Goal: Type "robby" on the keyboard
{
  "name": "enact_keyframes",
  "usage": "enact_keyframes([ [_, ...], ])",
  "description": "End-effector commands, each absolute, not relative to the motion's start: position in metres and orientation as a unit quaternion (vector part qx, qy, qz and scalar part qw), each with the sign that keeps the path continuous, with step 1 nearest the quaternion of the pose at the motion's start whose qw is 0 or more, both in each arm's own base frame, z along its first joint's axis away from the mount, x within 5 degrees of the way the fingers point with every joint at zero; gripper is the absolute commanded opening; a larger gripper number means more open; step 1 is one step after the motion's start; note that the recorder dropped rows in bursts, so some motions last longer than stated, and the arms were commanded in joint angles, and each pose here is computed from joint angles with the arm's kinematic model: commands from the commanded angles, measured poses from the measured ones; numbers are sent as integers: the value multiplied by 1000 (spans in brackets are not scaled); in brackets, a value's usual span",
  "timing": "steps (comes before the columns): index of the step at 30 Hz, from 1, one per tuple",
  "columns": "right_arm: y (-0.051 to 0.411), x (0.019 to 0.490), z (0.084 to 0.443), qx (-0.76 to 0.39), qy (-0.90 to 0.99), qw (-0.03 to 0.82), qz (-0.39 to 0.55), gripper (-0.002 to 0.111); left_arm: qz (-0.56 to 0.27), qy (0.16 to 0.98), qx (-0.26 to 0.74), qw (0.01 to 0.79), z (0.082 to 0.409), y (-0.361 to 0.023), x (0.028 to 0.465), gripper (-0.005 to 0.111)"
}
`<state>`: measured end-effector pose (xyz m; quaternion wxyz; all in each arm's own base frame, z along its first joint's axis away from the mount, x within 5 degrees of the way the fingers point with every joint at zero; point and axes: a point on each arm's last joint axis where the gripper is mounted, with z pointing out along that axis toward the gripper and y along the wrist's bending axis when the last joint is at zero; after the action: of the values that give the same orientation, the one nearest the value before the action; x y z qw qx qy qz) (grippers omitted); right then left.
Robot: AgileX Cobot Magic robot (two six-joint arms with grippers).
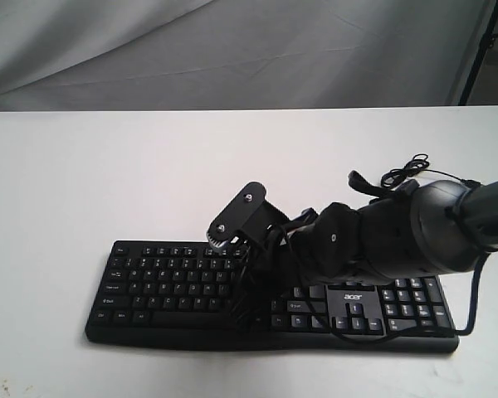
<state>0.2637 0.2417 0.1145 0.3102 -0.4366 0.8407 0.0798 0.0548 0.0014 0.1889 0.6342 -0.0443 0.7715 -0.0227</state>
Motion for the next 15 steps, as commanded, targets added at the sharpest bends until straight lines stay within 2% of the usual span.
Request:
enact_keyframes([
  [1, 242, 262, 110, -443, 840, 303, 78, 0, -29, 771, -47, 635, 188, 1, 55, 0],
  [10, 243, 255, 161, -442, 822, 342, 113, 0, -29, 771, -47, 635, 188, 1, 55, 0],
  [15, 274, 249, 173, -463, 805, 340, 149, 0, -29, 771, -47, 635, 188, 1, 55, 0],
])
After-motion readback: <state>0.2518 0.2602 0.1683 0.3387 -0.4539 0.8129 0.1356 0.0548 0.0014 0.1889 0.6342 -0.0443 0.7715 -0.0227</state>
